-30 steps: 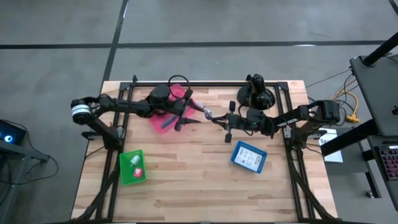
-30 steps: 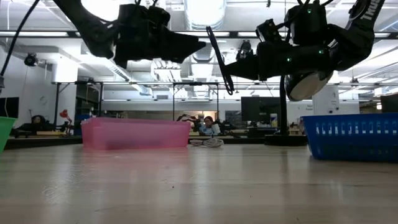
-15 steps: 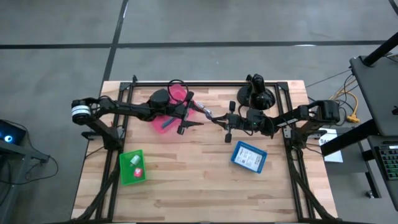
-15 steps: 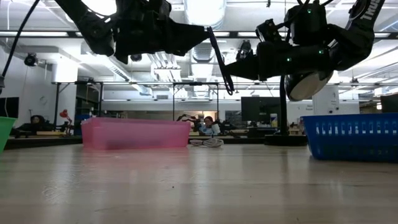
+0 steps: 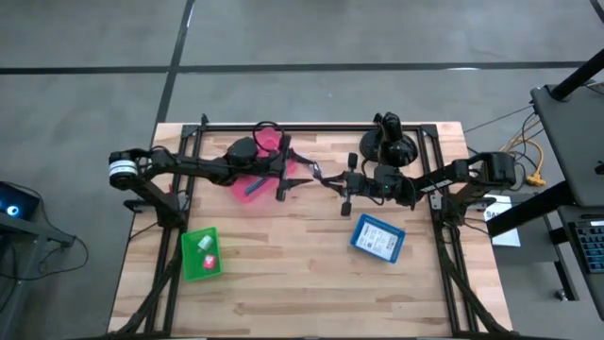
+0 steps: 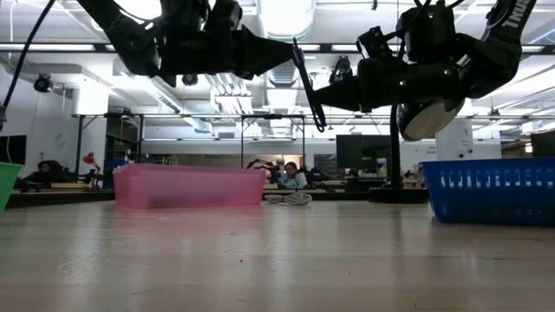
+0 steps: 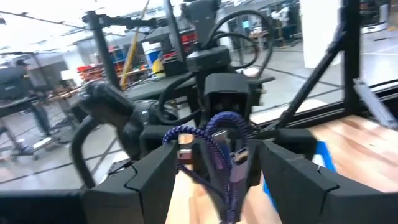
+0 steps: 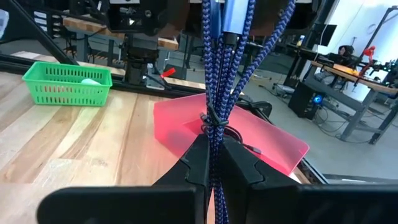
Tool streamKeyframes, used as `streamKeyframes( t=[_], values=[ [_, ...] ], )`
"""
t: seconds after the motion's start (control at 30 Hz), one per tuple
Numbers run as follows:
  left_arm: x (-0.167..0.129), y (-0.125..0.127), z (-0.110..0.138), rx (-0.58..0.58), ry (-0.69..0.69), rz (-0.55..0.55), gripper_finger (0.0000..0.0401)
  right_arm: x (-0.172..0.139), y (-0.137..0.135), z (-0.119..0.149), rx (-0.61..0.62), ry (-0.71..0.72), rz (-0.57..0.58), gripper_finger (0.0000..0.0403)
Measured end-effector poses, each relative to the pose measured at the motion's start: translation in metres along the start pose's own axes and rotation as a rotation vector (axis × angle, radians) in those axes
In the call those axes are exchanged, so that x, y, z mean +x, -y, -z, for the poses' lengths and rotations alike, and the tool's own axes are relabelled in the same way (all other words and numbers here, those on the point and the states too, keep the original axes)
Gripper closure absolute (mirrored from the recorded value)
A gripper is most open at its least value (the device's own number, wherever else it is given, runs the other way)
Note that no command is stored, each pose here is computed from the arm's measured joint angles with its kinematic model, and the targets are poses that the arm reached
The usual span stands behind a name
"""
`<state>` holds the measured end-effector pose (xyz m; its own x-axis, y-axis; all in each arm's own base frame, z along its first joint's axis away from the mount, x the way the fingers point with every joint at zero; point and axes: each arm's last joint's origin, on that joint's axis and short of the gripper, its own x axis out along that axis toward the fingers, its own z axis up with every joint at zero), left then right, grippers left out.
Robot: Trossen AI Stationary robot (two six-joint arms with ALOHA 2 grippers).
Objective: Pick and place items into bin
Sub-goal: Put the violet charger cable into the red bin
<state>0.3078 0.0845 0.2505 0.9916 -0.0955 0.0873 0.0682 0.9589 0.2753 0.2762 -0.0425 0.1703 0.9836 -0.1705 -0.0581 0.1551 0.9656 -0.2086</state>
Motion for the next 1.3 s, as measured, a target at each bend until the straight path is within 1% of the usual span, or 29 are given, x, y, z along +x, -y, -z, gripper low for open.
streamKeyframes(
  t=[0.1,0.2,0.33,0.4,0.6,0.67,0.87,1.0,1.13,1.3],
  values=[
    [0.0,-0.002,0.001,0.008,-0.014,-0.054,0.0188,0.0,0.0,0.0,-0.001,-0.005,-0.002,0.039],
    [-0.001,-0.004,0.001,0.048,-0.033,-0.114,0.0188,0.0,-0.001,0.002,-0.005,-0.021,-0.009,0.039],
    [-0.002,-0.003,0.004,0.047,-0.043,-0.114,0.0188,0.0,-0.001,0.002,-0.006,-0.021,-0.009,0.039],
    [-0.002,-0.001,0.004,0.046,-0.038,-0.085,0.0188,0.0,-0.001,0.002,-0.01,-0.02,-0.01,0.039],
    [-0.001,0.004,0.003,0.041,-0.004,0.052,0.0188,0.0,-0.001,0.002,-0.013,-0.018,-0.009,0.039],
    [-0.001,0.005,0.003,0.04,0.003,0.077,0.0188,0.0,-0.001,0.002,-0.013,-0.018,-0.009,0.039],
    [0.001,0.007,0.004,0.039,0.007,0.093,0.0188,0.002,0.0,-0.002,-0.013,-0.005,-0.007,0.039],
    [0.007,0.009,0.009,0.032,0.014,0.164,0.0188,0.003,0.0,-0.002,-0.013,-0.004,-0.007,0.039],
    [0.014,0.008,0.013,0.026,0.004,0.17,0.0188,0.003,0.0,-0.002,-0.015,-0.011,-0.009,0.039],
    [0.02,0.004,0.006,0.04,0.031,0.168,0.0188,0.003,-0.001,0.001,-0.034,-0.037,-0.013,0.039]
  ],
)
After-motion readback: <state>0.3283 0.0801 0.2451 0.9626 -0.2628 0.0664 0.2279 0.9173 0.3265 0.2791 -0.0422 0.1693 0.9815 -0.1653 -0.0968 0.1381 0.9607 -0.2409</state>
